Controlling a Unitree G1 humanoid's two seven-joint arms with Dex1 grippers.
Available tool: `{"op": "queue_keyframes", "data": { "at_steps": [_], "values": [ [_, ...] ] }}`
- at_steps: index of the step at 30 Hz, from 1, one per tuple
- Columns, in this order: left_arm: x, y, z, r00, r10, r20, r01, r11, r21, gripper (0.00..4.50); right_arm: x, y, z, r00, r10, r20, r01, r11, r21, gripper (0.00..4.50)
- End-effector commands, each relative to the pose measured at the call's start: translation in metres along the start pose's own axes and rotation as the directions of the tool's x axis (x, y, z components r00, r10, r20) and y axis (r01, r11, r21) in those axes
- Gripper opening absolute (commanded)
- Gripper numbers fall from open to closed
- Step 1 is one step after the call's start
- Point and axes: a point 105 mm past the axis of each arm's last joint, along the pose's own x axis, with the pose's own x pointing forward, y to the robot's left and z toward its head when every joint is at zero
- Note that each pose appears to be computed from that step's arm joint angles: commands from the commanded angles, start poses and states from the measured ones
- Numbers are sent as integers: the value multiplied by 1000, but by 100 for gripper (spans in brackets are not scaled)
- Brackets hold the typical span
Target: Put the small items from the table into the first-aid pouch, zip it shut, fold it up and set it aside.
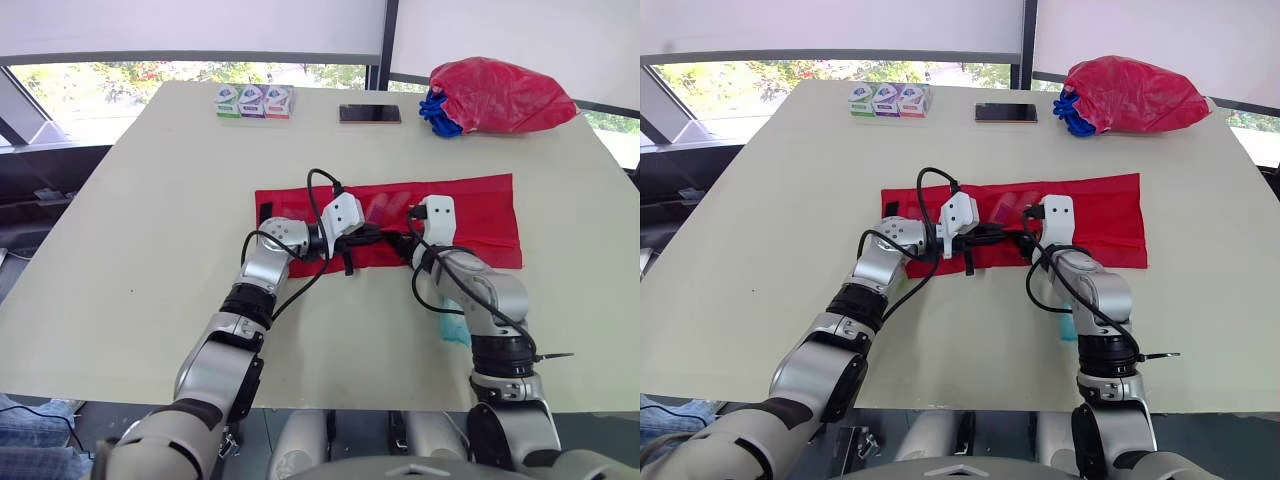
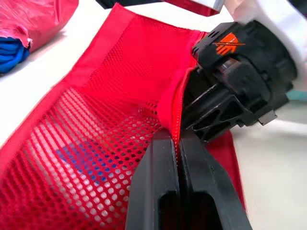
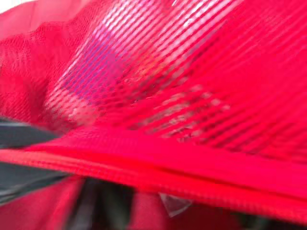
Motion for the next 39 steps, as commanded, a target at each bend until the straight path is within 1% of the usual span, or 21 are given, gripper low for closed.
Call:
{"op": "queue_keyframes", "data": {
  "at_steps": [1,4,10,14,17,18,19,20,21,22,23,25,29,32,35,39],
  "values": [
    [0,4,3,1000,10,11,-10,1000,8,0,-15,5,8,998,65,20,-63,993,-102,358],
    [-3,10,2,1000,26,7,-26,1000,-1,0,-29,3,7,995,98,1,-96,975,-201,358],
    [-5,15,-1,999,36,-4,-36,999,-7,0,-47,1,9,989,142,-34,-145,931,-335,358],
    [-5,17,-2,999,39,-6,-39,999,-9,0,-54,10,7,975,213,-61,-221,905,-363,358],
    [-3,18,-1,999,36,-5,-36,999,-9,0,-56,23,-1,952,292,-91,-305,884,-354,278],
    [-2,18,-1,999,34,-4,-34,999,-8,0,-56,26,-3,946,308,-97,-322,879,-352,218],
    [-2,17,0,999,33,-3,-33,999,-8,0,-55,29,-6,941,322,-104,-338,875,-345,181],
    [-1,17,0,1000,31,-2,-31,999,-7,0,-53,30,-8,938,328,-110,-346,875,-339,128],
    [-1,17,0,1000,29,-1,-29,1000,-7,0,-51,31,-10,938,327,-115,-347,875,-339,94],
    [-1,17,0,1000,28,0,-28,1000,-6,0,-48,31,-12,939,323,-119,-344,875,-340,44],
    [0,17,0,1000,27,0,-27,1000,-6,0,-45,30,-14,941,316,-121,-338,878,-340,5],
    [0,15,0,1000,20,0,-20,1000,-5,0,-35,25,-16,954,278,-111,-300,888,-348,2],
    [0,13,-1,1000,9,-3,-9,1000,-3,0,-14,3,0,990,137,20,-124,942,-312,2],
    [-1,10,-5,1000,3,-14,-3,1000,-7,0,-7,-12,12,991,35,127,10,941,-338,2],
    [-1,6,-9,1000,-9,-23,9,1000,-8,0,-3,-11,19,980,15,200,46,954,-296,2],
    [1,1,-11,999,-27,-24,27,1000,-10,0,0,-7,22,968,3,251,66,962,-267,2]
  ]
}}
